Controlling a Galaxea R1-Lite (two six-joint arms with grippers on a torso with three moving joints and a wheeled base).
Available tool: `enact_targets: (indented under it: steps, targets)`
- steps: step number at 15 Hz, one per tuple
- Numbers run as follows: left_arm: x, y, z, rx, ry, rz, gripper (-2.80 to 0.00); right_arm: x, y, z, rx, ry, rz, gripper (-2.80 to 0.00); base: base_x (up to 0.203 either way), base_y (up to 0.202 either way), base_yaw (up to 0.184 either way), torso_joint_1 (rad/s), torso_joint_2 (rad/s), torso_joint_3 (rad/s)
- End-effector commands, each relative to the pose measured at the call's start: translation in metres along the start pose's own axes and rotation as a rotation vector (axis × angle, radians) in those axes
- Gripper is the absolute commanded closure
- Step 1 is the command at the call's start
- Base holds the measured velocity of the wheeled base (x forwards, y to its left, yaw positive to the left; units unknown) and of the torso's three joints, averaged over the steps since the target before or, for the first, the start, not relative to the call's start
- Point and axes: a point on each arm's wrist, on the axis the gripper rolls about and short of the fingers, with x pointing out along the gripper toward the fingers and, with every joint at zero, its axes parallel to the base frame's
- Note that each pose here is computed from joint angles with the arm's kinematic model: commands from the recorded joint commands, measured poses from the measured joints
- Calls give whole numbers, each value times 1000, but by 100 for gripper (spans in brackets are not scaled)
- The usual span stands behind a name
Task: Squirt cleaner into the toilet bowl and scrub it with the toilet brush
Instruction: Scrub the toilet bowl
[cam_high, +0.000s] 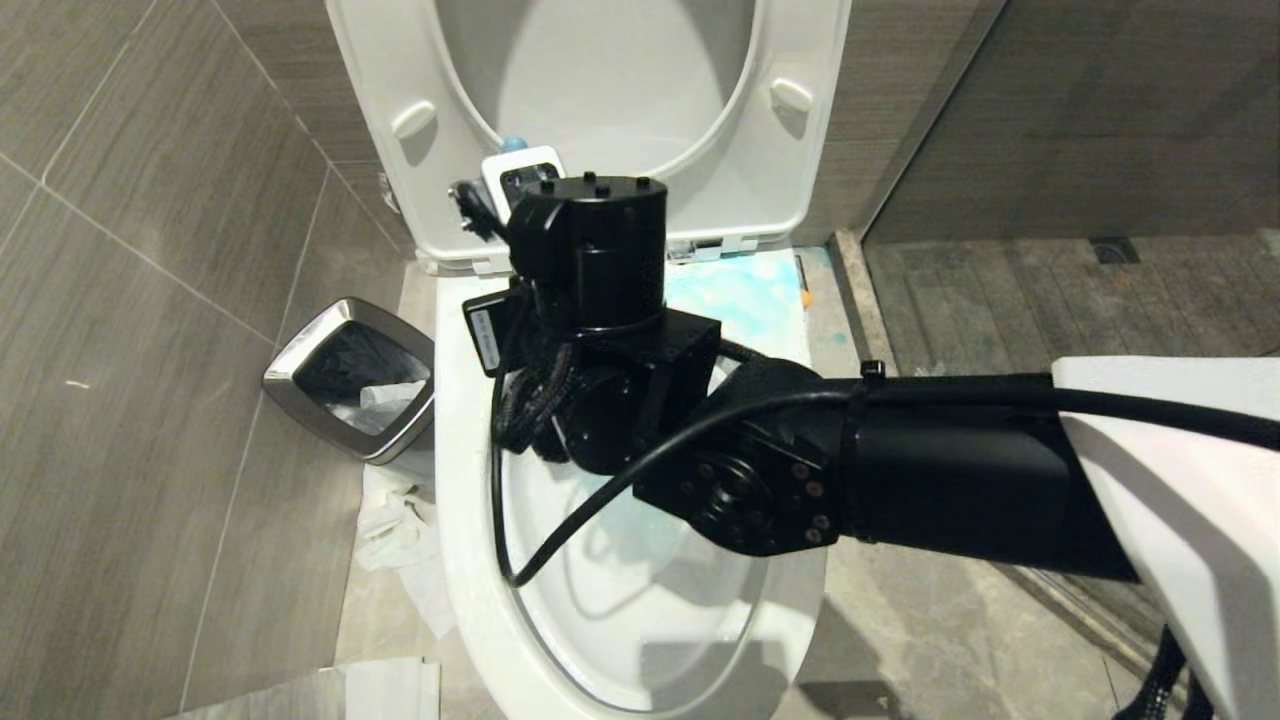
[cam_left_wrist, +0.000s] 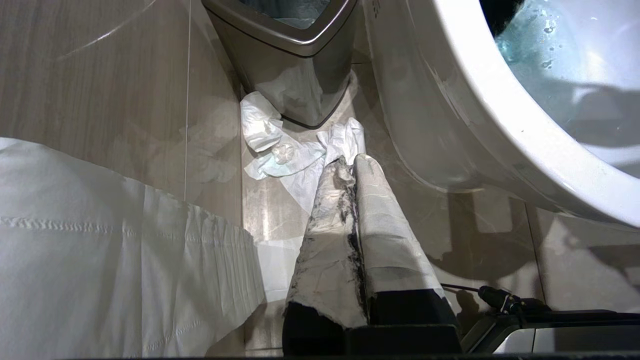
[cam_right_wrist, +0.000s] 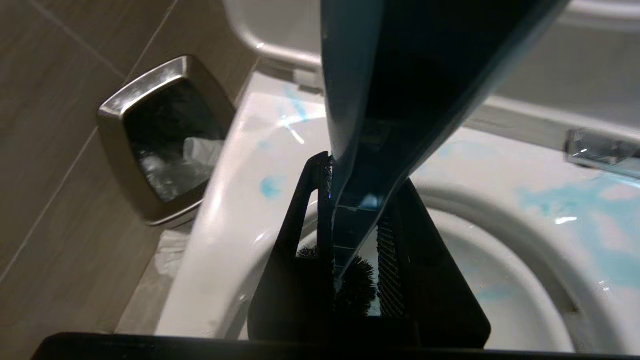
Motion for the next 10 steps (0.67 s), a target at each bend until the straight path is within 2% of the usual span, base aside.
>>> enact_targets:
  steps: [1, 5, 10]
  targets:
    - [0, 0, 0, 0, 1, -1, 0, -15, 14, -5, -19, 29, 32, 0, 0, 0, 0, 0, 0, 0]
    - [0, 0, 0, 0, 1, -1, 0, -63, 14, -14, -66, 124, 100, 0, 0, 0, 0, 0, 0, 0]
    - [0, 0, 0, 2, 1, 0, 0, -126, -24, -19, -96, 209, 129, 0, 0, 0, 0, 0, 0, 0]
